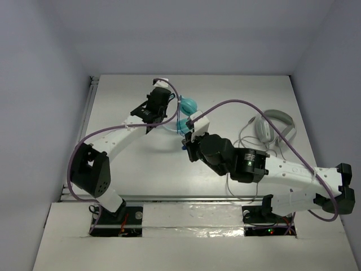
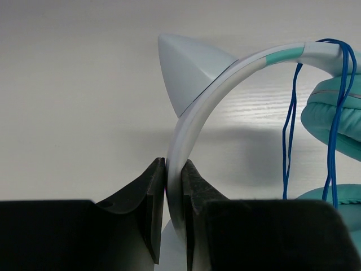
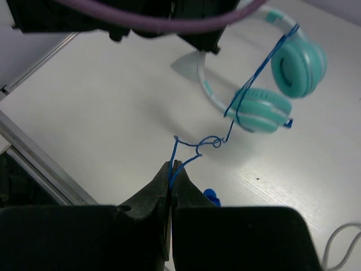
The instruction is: Wrap the headphones
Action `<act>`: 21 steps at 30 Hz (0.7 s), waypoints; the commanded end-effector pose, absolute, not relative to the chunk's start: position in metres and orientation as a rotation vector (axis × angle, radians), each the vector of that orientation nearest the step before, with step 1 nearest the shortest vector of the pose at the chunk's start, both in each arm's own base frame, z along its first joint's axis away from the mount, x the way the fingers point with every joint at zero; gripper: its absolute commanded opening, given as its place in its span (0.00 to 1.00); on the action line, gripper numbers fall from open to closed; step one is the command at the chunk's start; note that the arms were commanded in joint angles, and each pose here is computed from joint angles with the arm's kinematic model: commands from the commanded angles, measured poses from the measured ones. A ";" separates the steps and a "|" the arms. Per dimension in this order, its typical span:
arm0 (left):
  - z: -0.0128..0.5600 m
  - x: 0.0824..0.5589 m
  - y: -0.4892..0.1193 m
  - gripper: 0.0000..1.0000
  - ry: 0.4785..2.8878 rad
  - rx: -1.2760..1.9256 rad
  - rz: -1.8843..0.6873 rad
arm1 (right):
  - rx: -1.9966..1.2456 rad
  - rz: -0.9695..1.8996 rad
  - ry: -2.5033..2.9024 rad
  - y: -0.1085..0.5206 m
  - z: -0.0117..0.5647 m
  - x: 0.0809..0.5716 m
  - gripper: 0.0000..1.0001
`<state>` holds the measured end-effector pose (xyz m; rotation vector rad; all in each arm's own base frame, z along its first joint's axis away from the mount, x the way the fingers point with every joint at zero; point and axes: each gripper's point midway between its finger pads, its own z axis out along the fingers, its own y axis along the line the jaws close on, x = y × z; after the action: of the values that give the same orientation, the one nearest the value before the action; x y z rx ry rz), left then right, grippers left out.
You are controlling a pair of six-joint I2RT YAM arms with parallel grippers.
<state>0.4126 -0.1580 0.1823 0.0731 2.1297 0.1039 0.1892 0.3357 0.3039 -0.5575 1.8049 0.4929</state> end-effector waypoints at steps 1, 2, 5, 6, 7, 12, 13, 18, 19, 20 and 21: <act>0.197 0.413 -0.172 0.00 2.080 0.077 0.055 | -0.538 0.422 1.722 0.321 0.341 0.203 0.00; 0.198 0.410 -0.177 0.00 2.080 0.092 0.039 | -0.532 0.414 1.719 0.320 0.342 0.206 0.00; 0.191 0.399 -0.195 0.00 2.101 0.150 -0.039 | -0.503 0.401 1.697 0.312 0.351 0.219 0.00; 0.189 0.397 -0.198 0.00 2.108 0.162 -0.056 | -0.500 0.398 1.691 0.310 0.353 0.222 0.00; 0.187 0.391 -0.212 0.00 2.111 0.211 -0.111 | -0.485 0.379 1.683 0.303 0.356 0.230 0.00; 0.180 0.368 -0.233 0.00 2.134 0.299 -0.225 | -0.432 0.321 1.675 0.286 0.359 0.256 0.00; 0.181 0.363 -0.241 0.00 2.132 0.331 -0.283 | -0.426 0.310 1.670 0.283 0.359 0.260 0.00; 0.180 0.338 -0.254 0.00 2.144 0.464 -0.369 | -0.391 0.237 1.646 0.264 0.356 0.289 0.00; 0.179 0.329 -0.257 0.00 2.143 0.508 -0.388 | -0.391 0.214 1.643 0.262 0.354 0.293 0.00; 0.178 0.326 -0.257 0.00 2.145 0.518 -0.400 | -0.379 0.197 1.646 0.259 0.352 0.298 0.00; 0.179 0.323 -0.257 0.00 2.146 0.525 -0.411 | -0.362 0.160 1.653 0.253 0.346 0.308 0.00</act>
<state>0.3328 -0.2400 0.1388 0.4876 2.2624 -0.2551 0.2919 0.2596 0.3333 -0.3972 1.7187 0.1913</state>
